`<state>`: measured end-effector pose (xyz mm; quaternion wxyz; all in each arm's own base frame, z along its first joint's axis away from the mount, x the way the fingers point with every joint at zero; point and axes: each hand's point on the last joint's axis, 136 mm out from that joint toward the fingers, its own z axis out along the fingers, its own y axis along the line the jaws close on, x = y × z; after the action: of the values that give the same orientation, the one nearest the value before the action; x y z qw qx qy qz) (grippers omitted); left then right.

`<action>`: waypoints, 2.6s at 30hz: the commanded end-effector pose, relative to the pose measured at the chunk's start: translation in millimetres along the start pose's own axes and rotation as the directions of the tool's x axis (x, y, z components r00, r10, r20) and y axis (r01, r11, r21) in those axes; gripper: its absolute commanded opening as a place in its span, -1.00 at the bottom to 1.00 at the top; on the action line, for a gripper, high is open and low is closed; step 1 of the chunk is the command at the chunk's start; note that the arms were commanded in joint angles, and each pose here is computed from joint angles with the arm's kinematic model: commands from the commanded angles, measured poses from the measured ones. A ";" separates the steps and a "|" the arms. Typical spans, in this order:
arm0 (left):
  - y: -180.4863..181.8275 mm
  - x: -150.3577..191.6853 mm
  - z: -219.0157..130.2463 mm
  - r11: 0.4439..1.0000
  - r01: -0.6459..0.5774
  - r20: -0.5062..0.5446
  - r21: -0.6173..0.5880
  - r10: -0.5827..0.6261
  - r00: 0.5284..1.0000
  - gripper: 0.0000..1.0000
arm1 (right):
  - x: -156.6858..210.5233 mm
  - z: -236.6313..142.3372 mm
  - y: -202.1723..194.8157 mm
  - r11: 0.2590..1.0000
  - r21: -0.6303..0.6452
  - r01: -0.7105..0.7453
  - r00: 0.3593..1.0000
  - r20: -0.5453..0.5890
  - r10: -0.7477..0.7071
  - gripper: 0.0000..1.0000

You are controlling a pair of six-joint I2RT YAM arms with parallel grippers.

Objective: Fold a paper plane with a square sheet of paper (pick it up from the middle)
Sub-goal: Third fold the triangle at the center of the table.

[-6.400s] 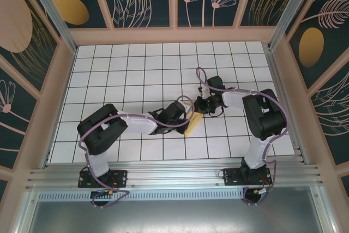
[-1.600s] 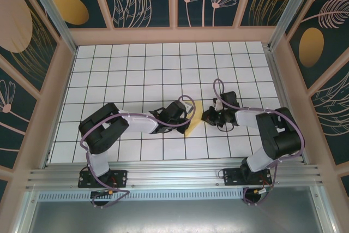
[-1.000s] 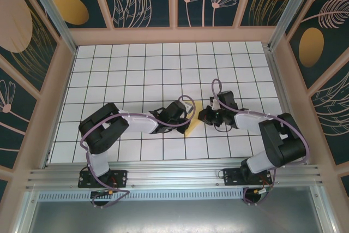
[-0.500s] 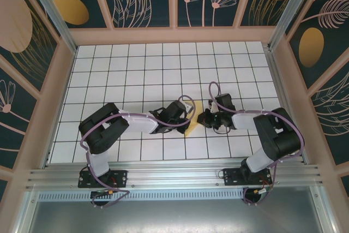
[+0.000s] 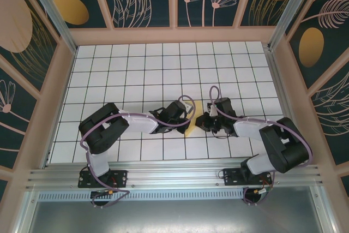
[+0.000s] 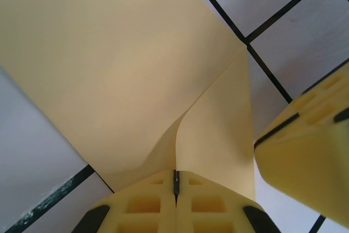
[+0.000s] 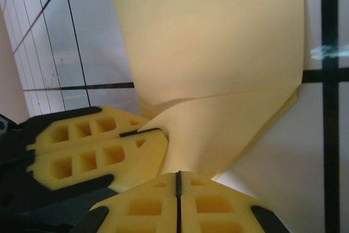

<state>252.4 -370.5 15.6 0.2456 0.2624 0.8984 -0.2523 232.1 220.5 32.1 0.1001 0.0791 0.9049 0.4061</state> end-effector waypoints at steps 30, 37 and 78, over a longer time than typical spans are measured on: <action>16.3 35.7 10.0 0.999 0.011 -0.106 -0.036 -0.015 0.994 -1.00 | 22.4 17.8 -12.8 0.999 0.038 -0.032 0.999 0.003 0.032 -0.82; 18.3 39.1 10.3 0.999 0.017 -0.110 -0.042 -0.021 0.994 -1.00 | 22.6 11.7 6.6 1.000 -0.010 0.000 1.000 0.013 0.000 -0.82; 15.1 39.1 11.0 1.000 0.016 -0.116 -0.026 -0.019 0.993 -1.00 | 43.5 26.0 13.7 0.999 -0.034 -0.024 0.999 0.038 0.025 -0.82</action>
<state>252.7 -373.1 15.4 0.2477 0.2630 0.8953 -0.2607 193.7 258.6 25.3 0.1010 0.0864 0.8965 0.4226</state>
